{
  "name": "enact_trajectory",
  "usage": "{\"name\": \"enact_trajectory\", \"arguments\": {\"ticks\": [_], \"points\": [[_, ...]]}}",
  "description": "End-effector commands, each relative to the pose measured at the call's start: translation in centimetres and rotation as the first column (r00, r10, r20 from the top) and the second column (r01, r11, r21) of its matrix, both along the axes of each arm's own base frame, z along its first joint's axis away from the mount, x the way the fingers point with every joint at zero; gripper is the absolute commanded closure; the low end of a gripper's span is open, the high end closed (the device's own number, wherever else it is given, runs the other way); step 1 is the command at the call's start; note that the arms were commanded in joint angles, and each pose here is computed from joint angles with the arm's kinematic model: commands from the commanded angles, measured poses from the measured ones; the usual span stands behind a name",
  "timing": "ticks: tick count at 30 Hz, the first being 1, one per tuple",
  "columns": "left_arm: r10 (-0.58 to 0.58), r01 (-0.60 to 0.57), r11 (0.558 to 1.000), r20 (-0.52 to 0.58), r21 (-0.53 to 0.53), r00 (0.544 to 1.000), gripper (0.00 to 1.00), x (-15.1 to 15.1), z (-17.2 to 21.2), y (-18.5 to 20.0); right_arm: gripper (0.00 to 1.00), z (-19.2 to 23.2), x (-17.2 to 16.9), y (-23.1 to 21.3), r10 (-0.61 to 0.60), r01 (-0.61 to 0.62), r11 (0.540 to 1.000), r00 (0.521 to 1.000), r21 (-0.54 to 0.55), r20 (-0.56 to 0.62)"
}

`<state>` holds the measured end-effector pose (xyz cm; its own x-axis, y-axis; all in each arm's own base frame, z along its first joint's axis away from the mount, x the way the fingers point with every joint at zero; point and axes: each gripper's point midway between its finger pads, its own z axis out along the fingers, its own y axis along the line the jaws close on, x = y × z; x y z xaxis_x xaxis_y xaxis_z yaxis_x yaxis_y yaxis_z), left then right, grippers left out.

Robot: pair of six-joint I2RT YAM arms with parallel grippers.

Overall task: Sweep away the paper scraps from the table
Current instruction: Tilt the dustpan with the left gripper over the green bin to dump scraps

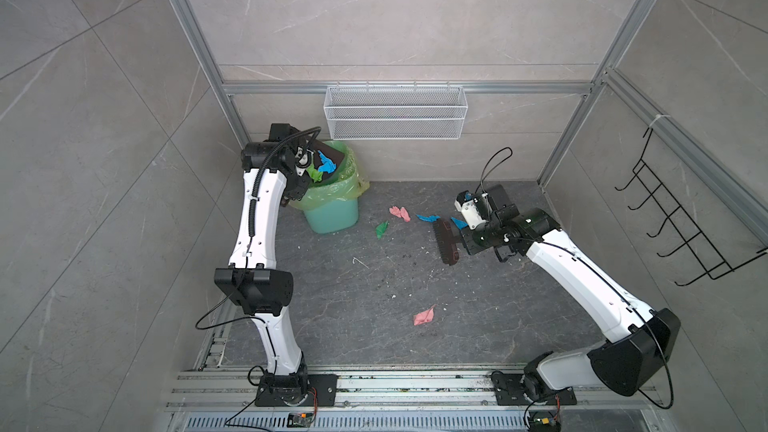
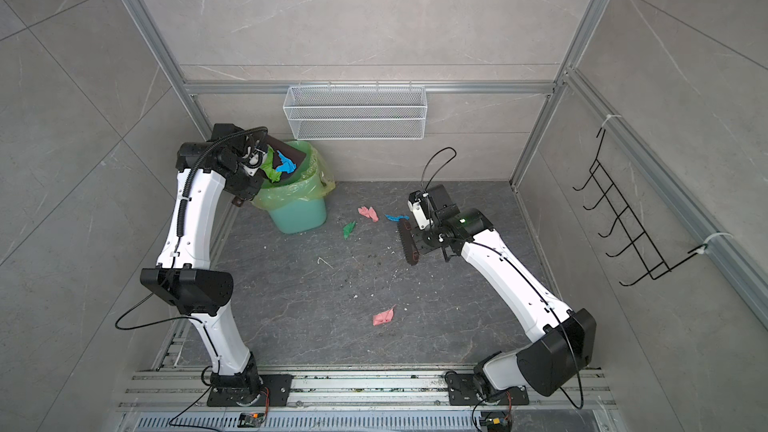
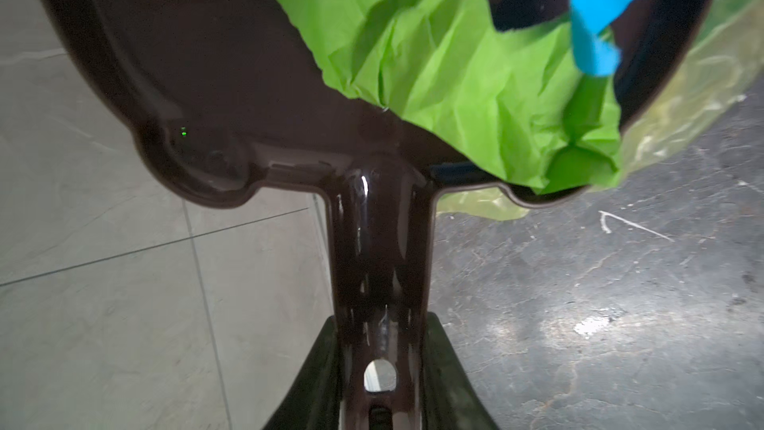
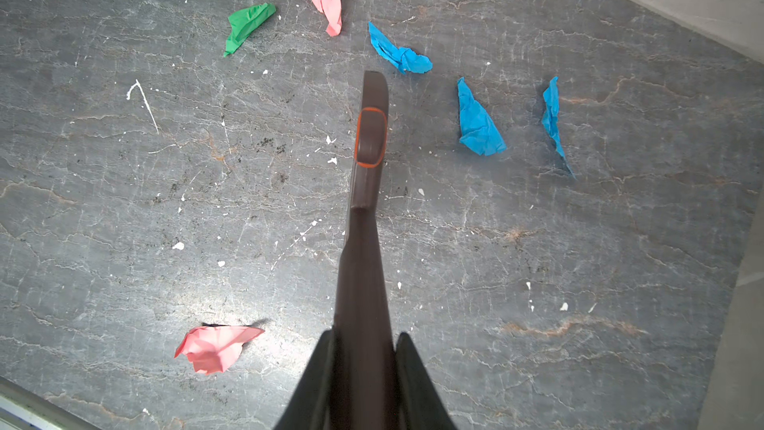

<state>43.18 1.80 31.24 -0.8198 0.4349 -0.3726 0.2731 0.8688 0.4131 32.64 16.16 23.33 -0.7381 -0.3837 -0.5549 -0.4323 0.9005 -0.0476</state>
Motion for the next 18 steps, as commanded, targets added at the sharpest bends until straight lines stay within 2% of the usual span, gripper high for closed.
{"name": "enact_trajectory", "arguments": {"ticks": [1, 4, 9, 14, 18], "points": [[0.008, -0.014, 0.992, 0.046, 0.127, 0.999, 1.0, 0.5, 1.6, 2.0, 1.0, 0.8, 0.4, 0.1, -0.016, 0.015, 0.999, 0.999, 0.032, 0.036], [-0.002, -0.014, 0.982, 0.081, 0.19, 0.997, 1.0, 0.9, 2.7, 2.8, 1.0, 0.7, 0.5, 0.3, -0.013, 0.012, 0.999, 0.999, 0.034, 0.033], [0.013, -0.044, 0.904, 0.075, 0.425, 0.997, 1.0, 1.1, 4.3, 5.9, 1.0, 0.8, 0.6, 0.5, -0.008, 0.007, 0.999, 0.999, 0.041, 0.032], [-0.054, 0.002, 0.871, 0.092, 0.492, 0.994, 1.0, 1.6, 5.8, 5.7, 1.0, 0.7, 0.6, 0.6, -0.007, 0.006, 0.999, 1.0, 0.044, 0.029], [-0.114, 0.043, 0.807, 0.083, 0.589, 0.99, 1.0, 2.3, 6.8, 5.4, 1.0, 0.7, 0.6, 0.6, -0.01, 0.008, 0.999, 1.0, 0.049, 0.029]]}}
